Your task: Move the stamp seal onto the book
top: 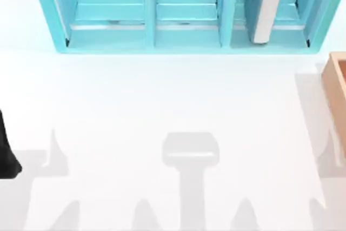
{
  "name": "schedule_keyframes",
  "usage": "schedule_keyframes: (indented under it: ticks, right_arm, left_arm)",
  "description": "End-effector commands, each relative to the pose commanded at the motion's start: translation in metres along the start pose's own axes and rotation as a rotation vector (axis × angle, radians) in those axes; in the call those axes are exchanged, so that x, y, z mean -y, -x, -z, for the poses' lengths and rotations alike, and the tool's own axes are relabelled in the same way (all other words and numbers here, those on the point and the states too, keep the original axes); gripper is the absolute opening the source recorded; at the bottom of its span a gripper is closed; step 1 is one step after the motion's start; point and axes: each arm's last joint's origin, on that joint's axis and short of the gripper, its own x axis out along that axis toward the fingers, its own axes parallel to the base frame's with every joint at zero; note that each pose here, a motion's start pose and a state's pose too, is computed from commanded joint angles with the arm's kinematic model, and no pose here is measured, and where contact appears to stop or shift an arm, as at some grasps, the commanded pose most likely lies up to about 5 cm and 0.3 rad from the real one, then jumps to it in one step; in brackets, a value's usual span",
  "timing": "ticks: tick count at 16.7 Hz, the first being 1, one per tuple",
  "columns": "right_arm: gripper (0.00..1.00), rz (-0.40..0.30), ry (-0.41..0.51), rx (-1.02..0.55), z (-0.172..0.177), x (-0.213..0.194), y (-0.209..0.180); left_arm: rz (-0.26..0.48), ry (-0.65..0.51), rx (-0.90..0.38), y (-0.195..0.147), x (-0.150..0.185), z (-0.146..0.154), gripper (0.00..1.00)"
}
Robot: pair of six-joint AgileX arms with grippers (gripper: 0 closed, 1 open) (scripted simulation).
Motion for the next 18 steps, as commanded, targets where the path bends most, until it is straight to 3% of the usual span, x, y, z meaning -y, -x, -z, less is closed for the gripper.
schedule_keyframes:
  ticks: [4, 10, 14, 18]
  right_arm:
    - [1.00, 0.000, 0.000, 0.015, -0.007, -0.001, -0.001]
    - [1.00, 0.011, -0.008, 0.075, -0.058, -0.010, -0.025]
    - [1.00, 0.025, -0.013, 0.039, -0.080, -0.028, -0.079]
    - [1.00, 0.035, -0.005, -0.037, -0.061, -0.063, -0.152]
  left_arm:
    - [0.000, 0.000, 0.000, 0.000, 0.000, 0.000, 1.00]
    - [0.000, 0.000, 0.000, 0.000, 0.000, 0.000, 1.00]
    - [0.000, 0.000, 0.000, 0.000, 0.000, 0.000, 1.00]
    - [0.000, 0.000, 0.000, 0.000, 0.000, 0.000, 1.00]
